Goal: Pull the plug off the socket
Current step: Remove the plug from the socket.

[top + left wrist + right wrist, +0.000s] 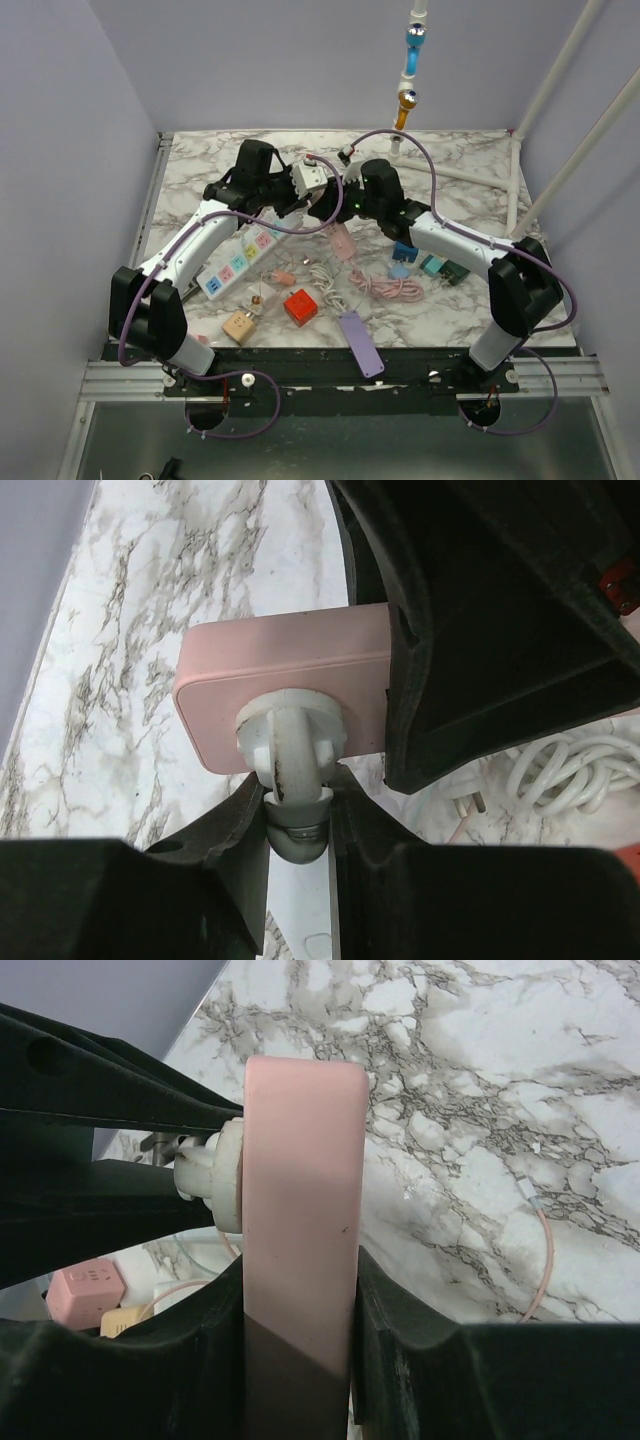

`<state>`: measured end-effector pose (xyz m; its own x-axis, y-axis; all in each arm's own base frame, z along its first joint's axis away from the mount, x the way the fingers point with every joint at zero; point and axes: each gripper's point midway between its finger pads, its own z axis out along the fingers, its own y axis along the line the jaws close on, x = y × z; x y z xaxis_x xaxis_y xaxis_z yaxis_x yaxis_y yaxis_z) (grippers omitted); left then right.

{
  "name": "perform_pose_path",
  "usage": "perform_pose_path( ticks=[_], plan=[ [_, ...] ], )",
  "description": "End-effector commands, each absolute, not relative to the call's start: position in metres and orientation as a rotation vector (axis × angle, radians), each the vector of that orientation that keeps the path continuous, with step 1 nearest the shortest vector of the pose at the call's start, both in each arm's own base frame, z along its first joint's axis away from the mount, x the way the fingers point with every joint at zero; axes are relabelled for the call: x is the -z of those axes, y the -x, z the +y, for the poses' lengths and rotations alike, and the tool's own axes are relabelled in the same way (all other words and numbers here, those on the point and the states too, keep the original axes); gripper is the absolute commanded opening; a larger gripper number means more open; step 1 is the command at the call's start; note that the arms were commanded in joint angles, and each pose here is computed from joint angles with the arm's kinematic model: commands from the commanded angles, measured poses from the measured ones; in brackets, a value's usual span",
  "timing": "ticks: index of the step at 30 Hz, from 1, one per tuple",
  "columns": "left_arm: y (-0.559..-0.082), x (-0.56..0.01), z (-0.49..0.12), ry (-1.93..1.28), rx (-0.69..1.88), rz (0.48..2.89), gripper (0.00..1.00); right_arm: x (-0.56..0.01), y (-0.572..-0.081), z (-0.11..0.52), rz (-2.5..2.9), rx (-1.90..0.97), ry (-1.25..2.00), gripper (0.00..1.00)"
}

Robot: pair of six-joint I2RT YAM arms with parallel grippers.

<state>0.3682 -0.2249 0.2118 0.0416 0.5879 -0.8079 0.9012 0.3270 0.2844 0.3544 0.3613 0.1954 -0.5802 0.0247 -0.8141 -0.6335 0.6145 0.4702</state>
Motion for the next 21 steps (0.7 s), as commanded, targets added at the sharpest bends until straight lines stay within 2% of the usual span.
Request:
perform_pose_path(
  ticks=[1, 3, 15, 21],
  plan=[
    [-0.365, -0.234, -0.231, -1.365, 0.405, 1.561, 0.0, -0.201, -0.362, 0.351, 1.99, -0.929, 0.436, 0.04],
    [-0.364, -0.235, -0.231, -1.37, 0.4, 1.558, 0.0, -0.196, -0.368, 0.349, 2.014, -0.89, 0.415, 0.01],
    [-0.363, -0.246, -0.232, -1.37, 0.387, 1.534, 0.0, -0.157, -0.412, 0.317, 2.157, -0.652, 0.264, 0.01],
    [-0.354, -0.251, -0.236, -1.379, 0.435, 1.515, 0.0, -0.142, -0.42, 0.294, 2.173, -0.639, 0.216, 0.01]
  ],
)
